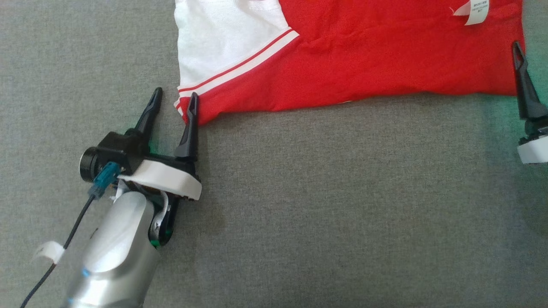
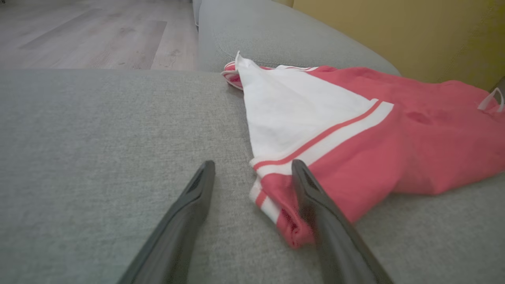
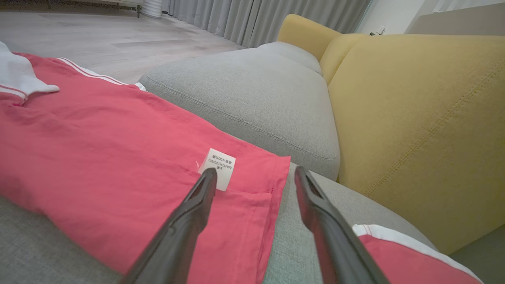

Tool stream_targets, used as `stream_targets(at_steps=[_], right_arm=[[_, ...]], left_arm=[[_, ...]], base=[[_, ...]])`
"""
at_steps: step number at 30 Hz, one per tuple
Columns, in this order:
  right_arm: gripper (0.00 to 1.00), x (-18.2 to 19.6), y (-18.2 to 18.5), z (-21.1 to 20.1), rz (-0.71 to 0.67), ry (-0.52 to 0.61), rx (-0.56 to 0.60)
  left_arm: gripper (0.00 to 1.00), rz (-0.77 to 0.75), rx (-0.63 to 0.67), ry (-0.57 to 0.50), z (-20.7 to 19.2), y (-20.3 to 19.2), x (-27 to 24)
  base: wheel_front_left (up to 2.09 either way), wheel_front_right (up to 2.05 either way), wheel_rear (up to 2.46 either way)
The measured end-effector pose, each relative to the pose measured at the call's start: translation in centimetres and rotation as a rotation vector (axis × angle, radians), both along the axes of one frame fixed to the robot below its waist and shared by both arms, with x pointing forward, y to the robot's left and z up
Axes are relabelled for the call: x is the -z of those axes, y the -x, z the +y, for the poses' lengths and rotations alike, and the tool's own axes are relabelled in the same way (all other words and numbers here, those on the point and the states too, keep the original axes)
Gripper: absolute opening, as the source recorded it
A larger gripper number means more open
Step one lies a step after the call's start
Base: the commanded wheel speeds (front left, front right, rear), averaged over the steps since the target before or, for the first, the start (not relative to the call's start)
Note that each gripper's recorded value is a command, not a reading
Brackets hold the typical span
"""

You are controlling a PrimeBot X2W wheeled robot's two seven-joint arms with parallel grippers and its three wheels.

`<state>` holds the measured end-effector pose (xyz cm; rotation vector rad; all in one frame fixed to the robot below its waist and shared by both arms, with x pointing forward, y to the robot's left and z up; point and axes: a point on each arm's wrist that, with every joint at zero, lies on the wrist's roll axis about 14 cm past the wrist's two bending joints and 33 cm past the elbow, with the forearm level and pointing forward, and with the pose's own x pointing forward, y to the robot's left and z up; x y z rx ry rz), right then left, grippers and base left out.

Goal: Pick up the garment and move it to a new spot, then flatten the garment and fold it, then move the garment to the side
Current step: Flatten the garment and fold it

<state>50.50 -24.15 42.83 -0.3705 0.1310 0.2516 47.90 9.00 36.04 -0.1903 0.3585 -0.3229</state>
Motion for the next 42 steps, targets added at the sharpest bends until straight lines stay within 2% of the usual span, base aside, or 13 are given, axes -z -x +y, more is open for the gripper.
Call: stream_targets(at_steps=[1, 2, 3, 5, 6, 13, 24, 31, 32, 33, 34, 38, 42], right_arm=[[1.0, 0.1, 0.1, 0.0, 0.003, 0.0, 0.001], [1.0, 0.2, 0.3, -0.1, 0.006, 0.0, 0.004], [1.0, 0.2, 0.4, -0.1, 0.007, -0.001, 0.005], [1.0, 0.0, 0.4, -0.1, 0.003, -0.002, 0.006], [1.0, -0.2, 0.4, -0.1, 0.0, -0.002, 0.006], [1.0, -0.8, 0.6, 0.0, -0.011, -0.01, 0.009], [1.0, 5.3, 3.6, -0.9, 0.208, -0.138, 0.109], [1.0, 6.8, 2.7, -0.9, 0.274, -0.204, 0.162], [0.81, 7.0, 2.5, -0.7, 0.285, -0.211, 0.16], [0.45, 7.3, 2.5, -0.3, 0.304, -0.219, 0.155], [0.0, 7.6, 2.4, 0.0, 0.325, -0.234, 0.155], [0.0, 8.0, 2.3, 0.4, 0.386, -0.281, 0.161], [0.0, 7.2, 2.8, -0.4, 0.379, -0.258, 0.14]], left_arm=[[1.0, 0.01, 0.012, -0.005, -0.2, 0.1, 0.1], [0.86, 0.016, 0.025, -0.008, -0.3, 0.1, 0.2], [0.55, 0.024, 0.034, -0.013, -0.4, 0.2, 0.3], [0.3, 0.042, 0.063, -0.031, -0.6, 0.3, 0.4], [0.01, 0.05, 0.077, -0.045, -0.7, 0.4, 0.5], [0.0, 0.083, 0.127, -0.084, -0.8, 1.6, -0.4], [0.0, 0.006, 0.141, -0.153, 1.2, 1.8, -4.9], [0.0, 0.005, 0.145, -0.155, 1.3, 1.9, -5.2], [0.0, 0.007, 0.144, -0.156, 1.3, 1.9, -5.2], [0.0, 0.007, 0.142, -0.155, 1.3, 1.9, -5.2], [0.0, 0.005, 0.14, -0.153, 1.3, 1.9, -5.3], [0.0, 0.0, 0.134, -0.155, 1.5, 2.0, -5.5], [0.0, -0.017, 0.121, -0.152, 1.8, 2.4, -6.3]], base=[[0.0, 0.0, 0.0], [0.0, 0.0, 0.0], [0.0, 0.0, 0.0], [0.0, 0.0, 0.0], [0.0, 0.0, 0.0], [0.0, 0.0, 0.0], [0.0, 0.0, 0.0], [0.0, 0.0, 0.0], [0.0, 0.0, 0.0], [0.0, 0.0, 0.0], [0.0, 0.0, 0.0], [0.0, 0.0, 0.0], [0.0, 0.0, 0.0]])
